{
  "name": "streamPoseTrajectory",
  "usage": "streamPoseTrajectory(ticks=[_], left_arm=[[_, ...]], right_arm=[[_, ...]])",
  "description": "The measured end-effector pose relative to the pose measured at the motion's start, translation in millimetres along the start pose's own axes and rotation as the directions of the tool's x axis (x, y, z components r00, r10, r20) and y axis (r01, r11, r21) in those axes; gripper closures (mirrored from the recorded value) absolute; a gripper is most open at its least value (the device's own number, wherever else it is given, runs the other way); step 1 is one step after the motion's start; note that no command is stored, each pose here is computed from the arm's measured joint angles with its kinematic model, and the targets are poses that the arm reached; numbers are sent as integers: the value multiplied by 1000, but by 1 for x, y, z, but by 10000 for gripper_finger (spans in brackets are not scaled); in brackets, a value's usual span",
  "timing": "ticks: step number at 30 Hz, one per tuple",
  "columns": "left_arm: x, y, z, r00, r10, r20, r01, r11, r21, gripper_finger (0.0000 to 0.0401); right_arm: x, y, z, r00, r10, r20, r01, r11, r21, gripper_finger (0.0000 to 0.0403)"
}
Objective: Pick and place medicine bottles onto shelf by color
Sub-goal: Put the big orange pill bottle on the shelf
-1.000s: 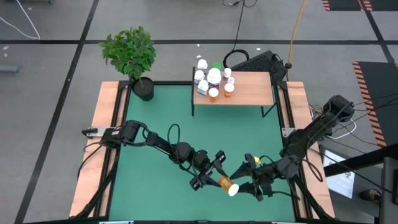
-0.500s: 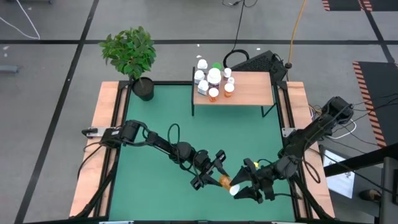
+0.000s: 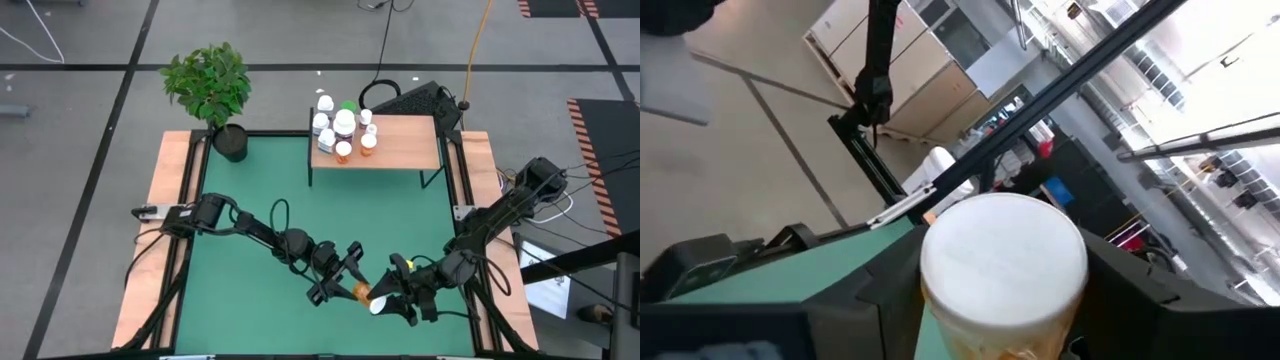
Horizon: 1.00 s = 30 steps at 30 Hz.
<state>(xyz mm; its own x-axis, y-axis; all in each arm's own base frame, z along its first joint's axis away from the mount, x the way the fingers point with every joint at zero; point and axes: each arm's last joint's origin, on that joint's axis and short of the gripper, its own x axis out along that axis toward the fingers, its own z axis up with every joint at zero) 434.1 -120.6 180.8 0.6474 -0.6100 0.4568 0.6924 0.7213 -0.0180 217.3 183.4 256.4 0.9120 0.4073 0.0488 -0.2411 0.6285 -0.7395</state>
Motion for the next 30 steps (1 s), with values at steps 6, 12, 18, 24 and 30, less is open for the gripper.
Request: streamPoseTrajectory(ticks=[6, 12, 18, 24, 30], left_arm=[[1, 1, -5, 998, 39, -49, -40, 999, -30, 167], [-3, 11, -21, 953, 237, -187, -236, 971, 28, 105], [-15, 23, -40, 819, 439, -369, -435, 895, 99, 41], [-23, 36, -40, 781, 487, -391, -487, 867, 107, 6], [-31, 42, -46, 719, 518, -463, -527, 841, 123, 4]], right_arm=[[0, 0, -1, 1000, 5, -6, -4, 996, 86, 198], [-1, -5, -2, 996, -55, -68, 69, 974, 217, 185], [-14, -21, 2, 994, -58, -87, 85, 934, 347, 199], [-31, -34, 6, 992, -42, -116, 89, 895, 438, 197], [-39, -39, 2, 963, -102, -251, 211, 862, 461, 196]])
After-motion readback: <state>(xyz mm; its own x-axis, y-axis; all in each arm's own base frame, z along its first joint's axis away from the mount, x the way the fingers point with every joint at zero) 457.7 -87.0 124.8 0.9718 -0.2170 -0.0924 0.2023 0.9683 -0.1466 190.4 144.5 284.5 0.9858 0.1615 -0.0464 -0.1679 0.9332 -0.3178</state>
